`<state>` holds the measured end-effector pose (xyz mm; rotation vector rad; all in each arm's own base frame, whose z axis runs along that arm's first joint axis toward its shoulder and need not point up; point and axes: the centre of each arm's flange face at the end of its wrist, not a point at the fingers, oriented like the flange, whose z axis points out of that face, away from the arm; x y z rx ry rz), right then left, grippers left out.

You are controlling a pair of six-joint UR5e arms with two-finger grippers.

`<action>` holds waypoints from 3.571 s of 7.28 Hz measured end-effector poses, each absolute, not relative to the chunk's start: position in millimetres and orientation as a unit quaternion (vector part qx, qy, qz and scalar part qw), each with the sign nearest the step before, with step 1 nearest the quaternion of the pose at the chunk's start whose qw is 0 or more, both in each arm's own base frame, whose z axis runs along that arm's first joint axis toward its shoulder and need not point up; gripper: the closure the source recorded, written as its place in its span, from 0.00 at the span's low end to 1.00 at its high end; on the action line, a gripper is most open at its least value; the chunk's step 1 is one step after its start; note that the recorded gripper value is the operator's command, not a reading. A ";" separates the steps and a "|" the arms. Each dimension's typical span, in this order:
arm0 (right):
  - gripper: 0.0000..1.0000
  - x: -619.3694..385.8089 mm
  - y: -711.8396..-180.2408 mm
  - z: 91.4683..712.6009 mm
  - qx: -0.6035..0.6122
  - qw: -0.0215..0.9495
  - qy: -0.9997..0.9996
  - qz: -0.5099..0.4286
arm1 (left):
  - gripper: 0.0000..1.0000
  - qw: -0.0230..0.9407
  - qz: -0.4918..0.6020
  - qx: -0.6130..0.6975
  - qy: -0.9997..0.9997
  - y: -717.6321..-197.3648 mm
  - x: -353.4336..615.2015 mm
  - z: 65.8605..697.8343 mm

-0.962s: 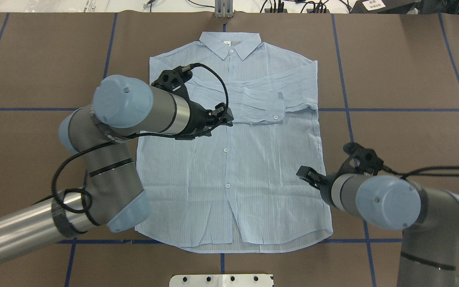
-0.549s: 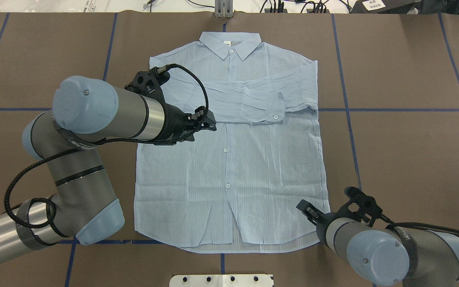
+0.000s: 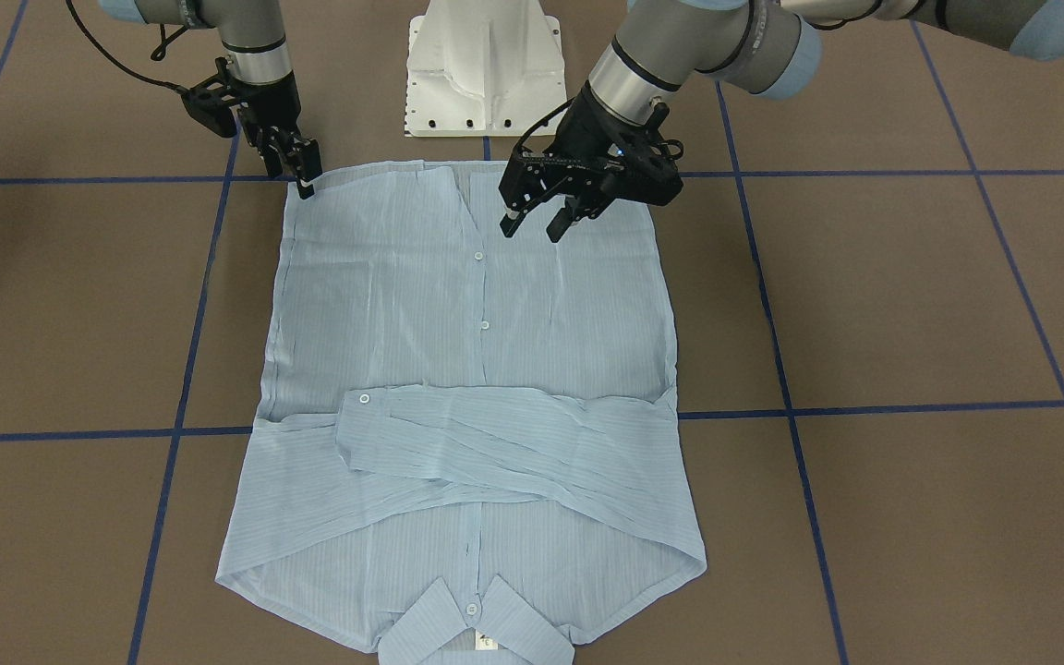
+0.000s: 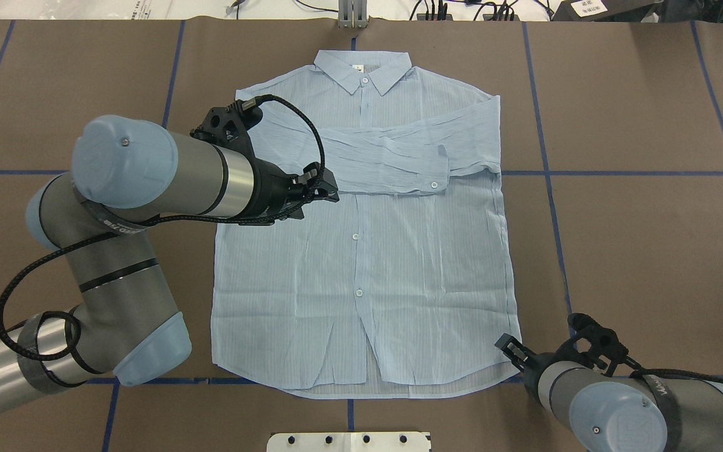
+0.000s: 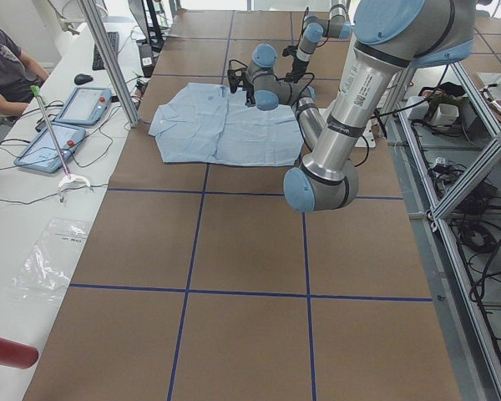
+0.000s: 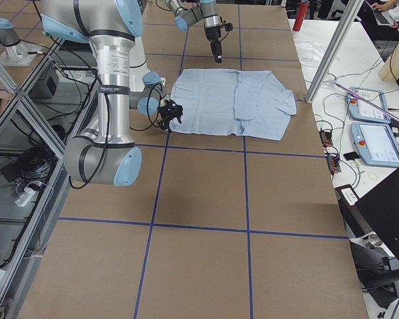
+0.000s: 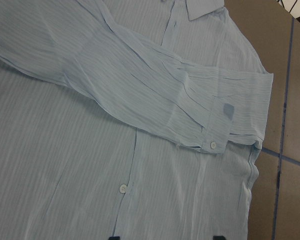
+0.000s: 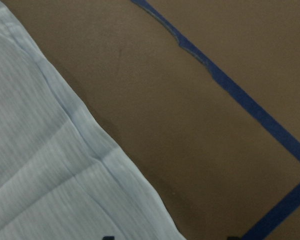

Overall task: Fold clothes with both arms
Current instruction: 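Release the sleeve with the left gripper while right gripper moves to the hem, then grasp the hem corners nearest the robot with both grippers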

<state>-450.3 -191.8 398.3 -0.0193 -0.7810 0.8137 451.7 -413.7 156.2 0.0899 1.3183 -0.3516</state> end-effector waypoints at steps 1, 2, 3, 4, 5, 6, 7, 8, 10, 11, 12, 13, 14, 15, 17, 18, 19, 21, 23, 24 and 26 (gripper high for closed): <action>0.27 -450.3 -191.2 398.2 -0.009 0.845 -0.370 0.385 | 0.31 0.774 -0.162 0.042 0.610 -413.0 449.8 154.9; 0.27 -450.9 -190.5 398.9 -0.009 0.846 -0.370 0.385 | 0.31 0.773 -0.162 0.043 0.612 -411.8 447.3 154.8; 0.27 -451.6 -189.9 400.0 -0.009 0.847 -0.369 0.384 | 0.30 0.773 -0.162 0.043 0.611 -410.5 444.9 156.9; 0.30 -452.3 -189.2 401.1 -0.009 0.847 -0.368 0.383 | 0.29 0.774 -0.163 0.043 0.611 -409.7 443.3 159.0; 0.43 -452.9 -188.4 401.2 -0.010 0.848 -0.367 0.382 | 0.29 0.774 -0.164 0.043 0.610 -409.4 442.7 160.1; 0.66 -453.5 -188.1 400.7 -0.010 0.848 -0.368 0.382 | 0.28 0.774 -0.164 0.044 0.609 -409.6 442.3 161.1; 0.87 -454.1 -187.9 399.6 -0.010 0.847 -0.369 0.382 | 0.28 0.775 -0.165 0.044 0.609 -409.5 441.6 162.8; 0.93 -454.4 -187.9 398.1 -0.011 0.847 -0.370 0.382 | 0.28 0.776 -0.165 0.044 0.607 -409.1 441.0 165.4; 1.00 -454.0 -188.3 396.2 -0.012 0.846 -0.372 0.382 | 0.28 0.775 -0.167 0.045 0.608 -408.7 436.3 166.7; 1.00 -453.5 -188.4 395.2 -0.012 0.845 -0.373 0.382 | 0.27 0.775 -0.167 0.045 0.608 -406.8 432.5 168.9; 1.00 -451.7 -188.5 391.2 -0.014 0.844 -0.376 0.382 | 0.27 0.777 -0.170 0.043 0.605 -405.2 429.9 174.2; 1.00 -448.1 -188.4 383.7 -0.017 0.841 -0.383 0.381 | 0.27 0.781 -0.176 0.035 0.599 -400.2 427.5 187.3; 1.00 -444.5 -188.6 376.3 -0.019 0.838 -0.390 0.381 | 0.29 0.788 -0.186 0.014 0.587 -380.8 426.8 211.3; 1.00 -441.7 -189.1 371.6 -0.020 0.836 -0.394 0.382 | 0.33 0.800 -0.195 -0.006 0.568 -343.5 430.3 242.2; 1.00 -437.7 -189.5 366.9 -0.021 0.834 -0.398 0.382 | 0.41 0.833 -0.210 -0.027 0.511 -260.9 438.5 311.2; 1.00 -436.2 -189.8 366.1 -0.021 0.833 -0.399 0.383 | 0.41 0.844 -0.216 -0.035 0.490 -237.2 446.9 331.5; 1.00 -435.1 -190.0 366.4 -0.020 0.833 -0.399 0.383 | 0.42 0.851 -0.218 -0.038 0.476 -227.0 455.6 343.4; 1.00 -427.4 -190.0 377.1 -0.014 0.840 -0.388 0.380 | 0.43 0.856 -0.220 -0.039 0.466 -222.3 465.4 353.1; 1.00 -413.3 -188.9 380.1 -0.012 0.842 -0.384 0.378 | 0.44 0.859 -0.219 -0.039 0.462 -222.0 473.3 348.0; 1.00 -407.7 -188.4 380.7 -0.012 0.843 -0.383 0.378 | 0.45 0.863 -0.219 -0.039 0.454 -222.8 478.7 343.4; 1.00 -403.5 -187.5 383.6 -0.011 0.845 -0.379 0.378 | 0.47 0.870 -0.220 -0.038 0.441 -223.1 487.2 346.7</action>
